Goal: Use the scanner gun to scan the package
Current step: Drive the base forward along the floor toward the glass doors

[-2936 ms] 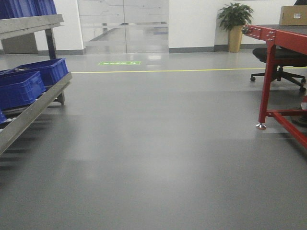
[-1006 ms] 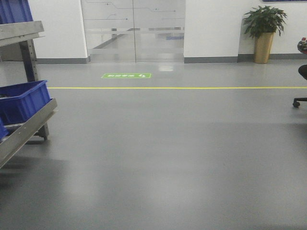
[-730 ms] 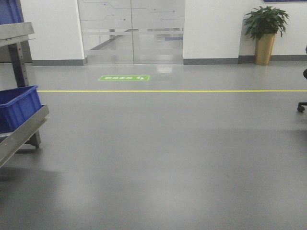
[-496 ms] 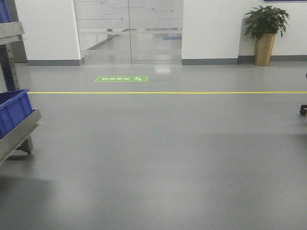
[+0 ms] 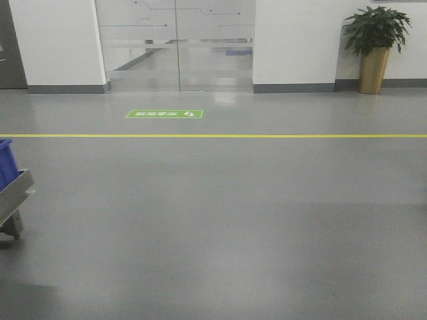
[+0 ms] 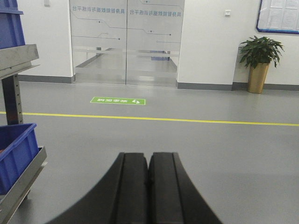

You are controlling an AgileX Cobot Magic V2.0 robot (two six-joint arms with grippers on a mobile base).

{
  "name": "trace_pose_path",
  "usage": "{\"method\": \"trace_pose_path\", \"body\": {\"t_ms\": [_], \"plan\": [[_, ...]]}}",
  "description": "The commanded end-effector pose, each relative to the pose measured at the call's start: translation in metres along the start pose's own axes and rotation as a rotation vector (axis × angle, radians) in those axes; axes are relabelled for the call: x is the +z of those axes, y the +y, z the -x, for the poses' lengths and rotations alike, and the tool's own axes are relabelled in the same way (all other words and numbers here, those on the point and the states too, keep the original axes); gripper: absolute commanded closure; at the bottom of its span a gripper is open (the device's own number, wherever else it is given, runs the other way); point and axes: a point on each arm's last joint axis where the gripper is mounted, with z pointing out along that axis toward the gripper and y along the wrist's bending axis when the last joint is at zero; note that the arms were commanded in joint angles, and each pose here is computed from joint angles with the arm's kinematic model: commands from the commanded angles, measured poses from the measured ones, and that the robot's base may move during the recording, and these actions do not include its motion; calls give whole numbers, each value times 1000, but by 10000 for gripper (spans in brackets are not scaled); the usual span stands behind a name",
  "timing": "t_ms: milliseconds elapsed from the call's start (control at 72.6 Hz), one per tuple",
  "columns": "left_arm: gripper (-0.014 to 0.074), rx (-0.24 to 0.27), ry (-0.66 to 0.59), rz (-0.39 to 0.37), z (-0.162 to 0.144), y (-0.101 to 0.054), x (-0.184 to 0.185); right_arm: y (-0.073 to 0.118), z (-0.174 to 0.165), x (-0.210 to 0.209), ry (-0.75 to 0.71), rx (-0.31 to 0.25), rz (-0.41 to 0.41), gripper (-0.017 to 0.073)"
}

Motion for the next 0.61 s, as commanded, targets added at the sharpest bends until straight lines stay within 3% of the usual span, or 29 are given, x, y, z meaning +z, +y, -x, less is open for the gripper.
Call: {"method": "trace_pose_path", "body": {"t_ms": [0, 593], "plan": [[705, -6, -17, 0, 2, 0, 0, 0, 2, 0, -20, -4, -5, 728], [705, -6, -17, 0, 2, 0, 0, 0, 2, 0, -20, -4, -5, 728]]}}
